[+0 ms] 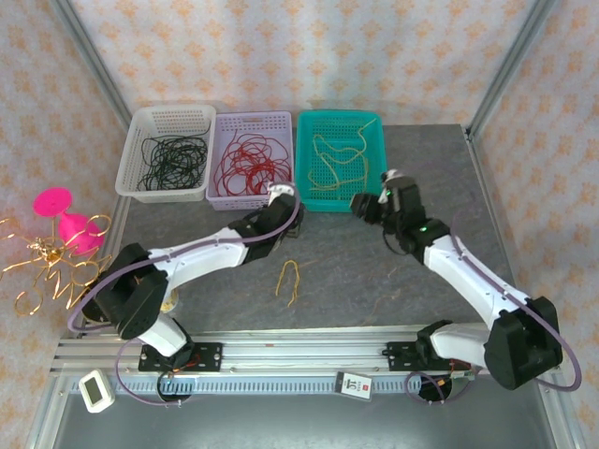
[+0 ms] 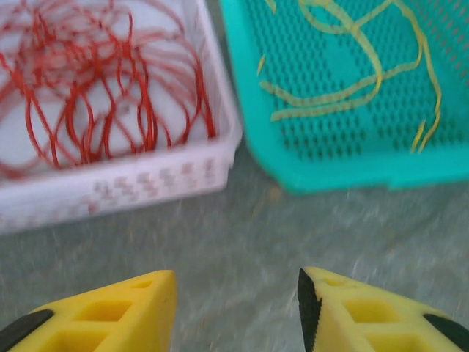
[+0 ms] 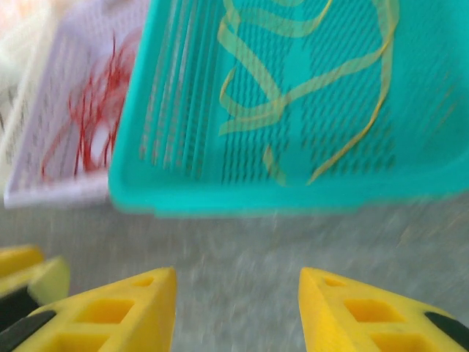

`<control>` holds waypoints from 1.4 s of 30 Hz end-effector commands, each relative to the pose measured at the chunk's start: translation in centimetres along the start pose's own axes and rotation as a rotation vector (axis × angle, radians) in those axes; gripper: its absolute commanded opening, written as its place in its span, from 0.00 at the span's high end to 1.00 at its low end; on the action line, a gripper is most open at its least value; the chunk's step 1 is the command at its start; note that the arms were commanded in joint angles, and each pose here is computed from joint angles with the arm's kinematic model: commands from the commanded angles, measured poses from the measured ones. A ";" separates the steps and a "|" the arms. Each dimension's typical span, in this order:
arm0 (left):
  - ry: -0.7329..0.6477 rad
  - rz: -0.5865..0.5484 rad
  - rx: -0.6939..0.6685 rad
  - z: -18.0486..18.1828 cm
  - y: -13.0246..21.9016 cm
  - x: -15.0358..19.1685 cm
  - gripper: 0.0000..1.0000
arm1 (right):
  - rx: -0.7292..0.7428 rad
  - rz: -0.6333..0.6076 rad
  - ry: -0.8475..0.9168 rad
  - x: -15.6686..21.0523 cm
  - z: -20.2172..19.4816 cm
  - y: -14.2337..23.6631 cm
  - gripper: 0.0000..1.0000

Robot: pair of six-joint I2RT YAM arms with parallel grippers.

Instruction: Untangle the cables

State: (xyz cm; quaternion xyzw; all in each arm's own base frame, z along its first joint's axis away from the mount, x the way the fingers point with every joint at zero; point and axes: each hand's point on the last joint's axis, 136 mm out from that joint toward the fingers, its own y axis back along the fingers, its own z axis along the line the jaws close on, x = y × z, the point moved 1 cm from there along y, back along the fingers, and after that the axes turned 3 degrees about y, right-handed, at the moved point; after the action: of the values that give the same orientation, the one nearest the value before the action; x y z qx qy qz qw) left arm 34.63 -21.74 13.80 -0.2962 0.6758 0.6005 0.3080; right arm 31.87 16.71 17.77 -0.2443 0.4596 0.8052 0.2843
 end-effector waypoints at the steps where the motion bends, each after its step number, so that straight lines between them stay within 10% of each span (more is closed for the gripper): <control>1: 0.133 0.026 0.074 0.8 1.2 1.3 0.53 | -0.007 0.158 -0.013 6.0 0.9 -1.5 0.54; 18: 0.271 0.137 0.116 5.8 4.4 9.2 0.61 | -0.190 0.520 0.072 20.5 9.3 -3.1 0.55; 31: 0.272 0.118 0.103 6.5 4.8 9.3 0.61 | -0.226 0.554 0.066 21.6 10.6 -5.3 0.62; 42: 0.278 0.074 0.164 6.1 5.7 8.5 0.61 | -0.140 0.465 0.191 17.7 10.8 -3.9 0.99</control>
State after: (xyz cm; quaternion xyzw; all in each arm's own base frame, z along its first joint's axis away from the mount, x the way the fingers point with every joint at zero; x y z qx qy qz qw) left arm 25.08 -15.32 9.67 -0.3183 0.7640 0.5224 0.2051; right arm 19.20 32.60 5.93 -0.1851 0.4567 0.8701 0.0077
